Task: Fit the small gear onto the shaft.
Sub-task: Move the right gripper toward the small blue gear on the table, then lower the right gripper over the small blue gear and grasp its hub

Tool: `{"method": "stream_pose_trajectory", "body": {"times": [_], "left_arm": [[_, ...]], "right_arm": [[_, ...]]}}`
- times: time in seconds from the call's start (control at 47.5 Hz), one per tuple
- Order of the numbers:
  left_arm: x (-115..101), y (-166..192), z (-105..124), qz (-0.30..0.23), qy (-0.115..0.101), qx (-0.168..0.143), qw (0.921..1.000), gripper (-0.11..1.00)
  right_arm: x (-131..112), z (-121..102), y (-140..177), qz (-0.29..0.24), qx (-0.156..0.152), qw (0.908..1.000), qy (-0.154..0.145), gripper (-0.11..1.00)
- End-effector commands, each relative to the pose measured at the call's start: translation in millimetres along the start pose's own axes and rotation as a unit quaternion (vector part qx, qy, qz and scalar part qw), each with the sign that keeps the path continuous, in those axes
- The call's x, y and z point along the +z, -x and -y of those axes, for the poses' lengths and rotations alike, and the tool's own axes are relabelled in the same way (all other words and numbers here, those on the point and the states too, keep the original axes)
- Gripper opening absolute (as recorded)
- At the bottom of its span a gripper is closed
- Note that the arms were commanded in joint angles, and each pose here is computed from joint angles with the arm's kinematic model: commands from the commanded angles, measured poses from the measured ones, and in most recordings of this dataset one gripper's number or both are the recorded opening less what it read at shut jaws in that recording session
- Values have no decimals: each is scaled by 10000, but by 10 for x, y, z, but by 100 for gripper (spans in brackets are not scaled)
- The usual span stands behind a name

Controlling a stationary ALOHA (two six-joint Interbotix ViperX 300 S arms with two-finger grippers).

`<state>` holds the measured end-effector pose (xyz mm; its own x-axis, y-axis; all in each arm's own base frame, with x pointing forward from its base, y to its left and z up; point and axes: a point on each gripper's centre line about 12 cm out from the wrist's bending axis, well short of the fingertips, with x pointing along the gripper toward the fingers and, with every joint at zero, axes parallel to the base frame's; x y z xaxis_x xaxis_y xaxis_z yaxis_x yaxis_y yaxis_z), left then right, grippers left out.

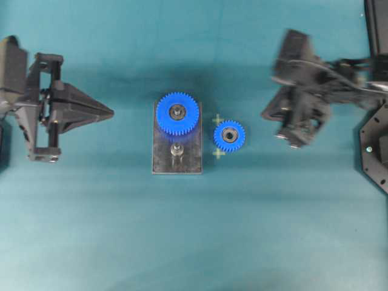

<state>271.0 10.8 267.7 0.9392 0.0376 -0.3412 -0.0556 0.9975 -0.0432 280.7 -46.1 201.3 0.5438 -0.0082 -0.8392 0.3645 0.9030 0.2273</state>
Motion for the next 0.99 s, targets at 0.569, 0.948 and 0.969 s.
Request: {"method": "stream_pose_trajectory", "body": {"times": [0.569,0.948,0.969], "left_arm": [[-369,-484,-22,-994,-35,50,9950,0],[-394,-497,-18,-1017,-38,44,9948,0],[-398,-500,-18,-1025,-31,45,9947,0]], "right_arm": [[238,65,-657,-868,-263,9958,-151,87],[256,111,-992,-1195,-390,9920,-107,89],[257,113,-1000,-1202,-397,9919,-109,89]]}}
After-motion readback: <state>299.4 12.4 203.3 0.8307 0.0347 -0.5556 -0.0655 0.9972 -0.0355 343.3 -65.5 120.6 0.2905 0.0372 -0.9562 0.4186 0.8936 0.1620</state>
